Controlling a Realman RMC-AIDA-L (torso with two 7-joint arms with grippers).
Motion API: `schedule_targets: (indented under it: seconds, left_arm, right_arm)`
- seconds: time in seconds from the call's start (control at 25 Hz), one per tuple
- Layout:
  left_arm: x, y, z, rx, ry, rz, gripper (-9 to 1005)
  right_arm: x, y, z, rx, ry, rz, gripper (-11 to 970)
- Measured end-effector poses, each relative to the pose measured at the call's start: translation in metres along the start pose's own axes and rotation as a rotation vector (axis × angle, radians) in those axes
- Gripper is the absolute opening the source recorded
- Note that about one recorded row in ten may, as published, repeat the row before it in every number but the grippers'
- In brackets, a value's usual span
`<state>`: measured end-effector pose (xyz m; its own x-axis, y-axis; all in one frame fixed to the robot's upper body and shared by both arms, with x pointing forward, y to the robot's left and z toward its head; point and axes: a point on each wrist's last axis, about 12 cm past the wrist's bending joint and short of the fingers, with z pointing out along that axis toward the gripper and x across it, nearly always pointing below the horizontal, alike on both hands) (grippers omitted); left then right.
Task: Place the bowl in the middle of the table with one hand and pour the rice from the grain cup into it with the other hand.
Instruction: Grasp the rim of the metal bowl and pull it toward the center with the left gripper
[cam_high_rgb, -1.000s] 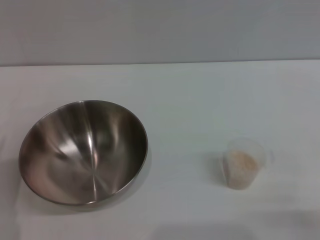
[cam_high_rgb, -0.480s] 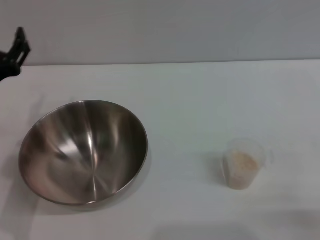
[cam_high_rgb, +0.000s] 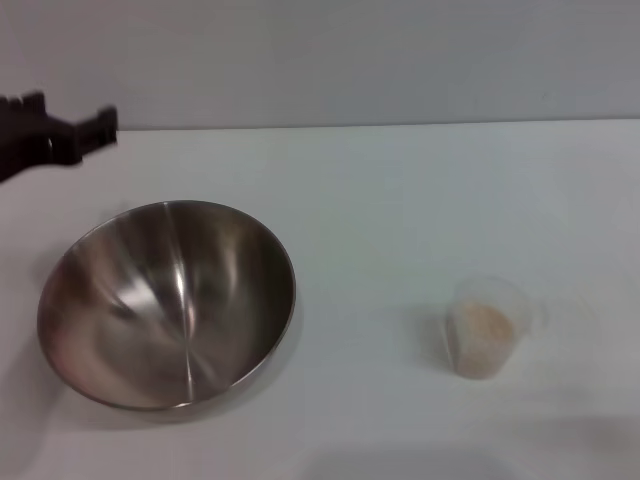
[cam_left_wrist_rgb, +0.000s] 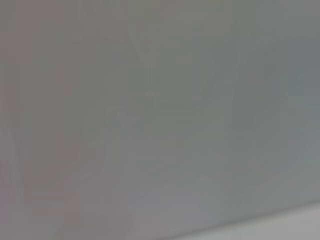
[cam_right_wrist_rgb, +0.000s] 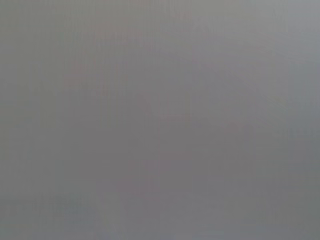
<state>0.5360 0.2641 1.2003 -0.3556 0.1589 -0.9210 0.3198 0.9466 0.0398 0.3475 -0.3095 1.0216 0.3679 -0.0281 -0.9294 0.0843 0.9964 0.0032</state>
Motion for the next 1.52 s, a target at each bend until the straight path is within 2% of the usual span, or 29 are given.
schedule_targets:
  seconds: [0.12, 0.32, 0.48, 0.72, 1.52]
  left_arm:
    - [0.000, -0.001, -0.006, 0.018, 0.045, 0.012, 808]
    - [0.014, 0.002, -0.017, 0.023, 0.132, 0.017, 809]
    - [0.026, -0.003, -0.019, 0.044, 0.182, 0.026, 809]
    - [0.035, -0.005, -0.017, 0.054, 0.216, 0.046, 810]
    - [0.054, 0.007, -0.001, 0.015, 0.295, 0.064, 807]
  right_arm:
    - [0.000, 0.001, 0.000, -0.001, 0.001, 0.001, 836]
    - [0.000, 0.001, 0.000, -0.003, 0.004, 0.001, 836]
    - [0.001, 0.001, 0.000, -0.010, 0.005, 0.003, 836]
    - [0.002, 0.001, 0.001, -0.014, 0.013, 0.002, 835]
    - [0.003, 0.002, 0.003, -0.020, 0.020, 0.005, 836]
